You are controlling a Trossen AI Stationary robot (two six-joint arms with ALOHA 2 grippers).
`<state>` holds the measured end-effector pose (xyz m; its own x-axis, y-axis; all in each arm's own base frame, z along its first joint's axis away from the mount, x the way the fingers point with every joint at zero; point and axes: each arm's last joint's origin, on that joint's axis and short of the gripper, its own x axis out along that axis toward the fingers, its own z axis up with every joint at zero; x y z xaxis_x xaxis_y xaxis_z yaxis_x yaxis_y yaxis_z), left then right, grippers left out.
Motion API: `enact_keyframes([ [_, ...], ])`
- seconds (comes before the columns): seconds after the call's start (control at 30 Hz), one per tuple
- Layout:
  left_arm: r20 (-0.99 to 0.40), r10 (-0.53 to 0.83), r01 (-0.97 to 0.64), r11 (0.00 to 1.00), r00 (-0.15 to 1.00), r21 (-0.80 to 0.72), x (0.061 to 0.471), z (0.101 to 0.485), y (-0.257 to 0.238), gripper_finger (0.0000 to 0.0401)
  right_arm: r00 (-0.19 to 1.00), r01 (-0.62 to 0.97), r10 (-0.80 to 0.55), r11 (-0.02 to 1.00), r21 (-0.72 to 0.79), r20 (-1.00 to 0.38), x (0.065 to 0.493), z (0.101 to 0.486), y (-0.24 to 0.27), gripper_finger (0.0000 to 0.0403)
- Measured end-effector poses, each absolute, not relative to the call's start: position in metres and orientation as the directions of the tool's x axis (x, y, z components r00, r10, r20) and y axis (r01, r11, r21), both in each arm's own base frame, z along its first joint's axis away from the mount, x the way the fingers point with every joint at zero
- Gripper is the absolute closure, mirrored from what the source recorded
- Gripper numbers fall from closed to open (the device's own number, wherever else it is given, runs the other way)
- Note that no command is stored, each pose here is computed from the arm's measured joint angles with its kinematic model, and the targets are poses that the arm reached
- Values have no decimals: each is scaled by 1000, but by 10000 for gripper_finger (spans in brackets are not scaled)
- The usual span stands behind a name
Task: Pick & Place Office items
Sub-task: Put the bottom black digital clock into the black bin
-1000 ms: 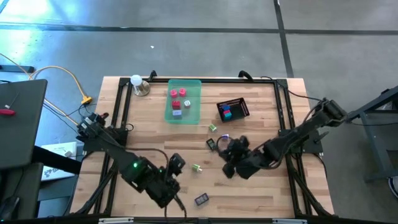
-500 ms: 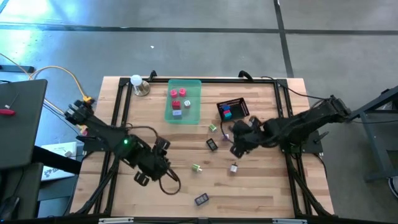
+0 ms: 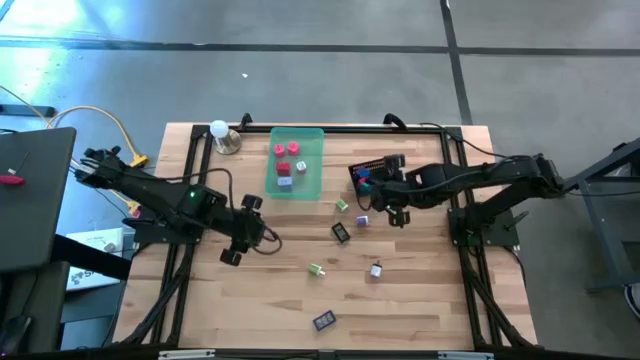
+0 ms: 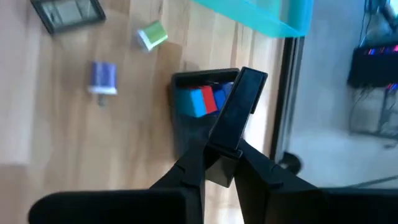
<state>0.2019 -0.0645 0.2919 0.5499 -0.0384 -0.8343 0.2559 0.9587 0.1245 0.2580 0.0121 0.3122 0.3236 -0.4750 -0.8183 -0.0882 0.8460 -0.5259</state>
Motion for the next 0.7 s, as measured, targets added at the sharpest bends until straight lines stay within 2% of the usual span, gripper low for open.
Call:
enact_keyframes([
  [0.13, -814, -67, 289, 949, 576, 127, 203, 284, -53, 208, 272, -217, -489, 808, -548, -829, 260, 309, -3, 355],
  [0.27, -796, -115, 353, 927, 594, 129, 209, 283, -42, 208, 196, -272, -506, 795, -543, -840, 262, 302, -31, 353],
  [0.47, -789, -175, 391, 916, 589, 89, 213, 283, -17, 208, 62, -383, -405, 835, -396, -912, 260, 288, -63, 353],
  [0.7, -753, -257, 431, 901, 606, 39, 212, 284, 15, 208, -35, -467, -333, 839, -279, -942, 264, 286, -85, 353],
])
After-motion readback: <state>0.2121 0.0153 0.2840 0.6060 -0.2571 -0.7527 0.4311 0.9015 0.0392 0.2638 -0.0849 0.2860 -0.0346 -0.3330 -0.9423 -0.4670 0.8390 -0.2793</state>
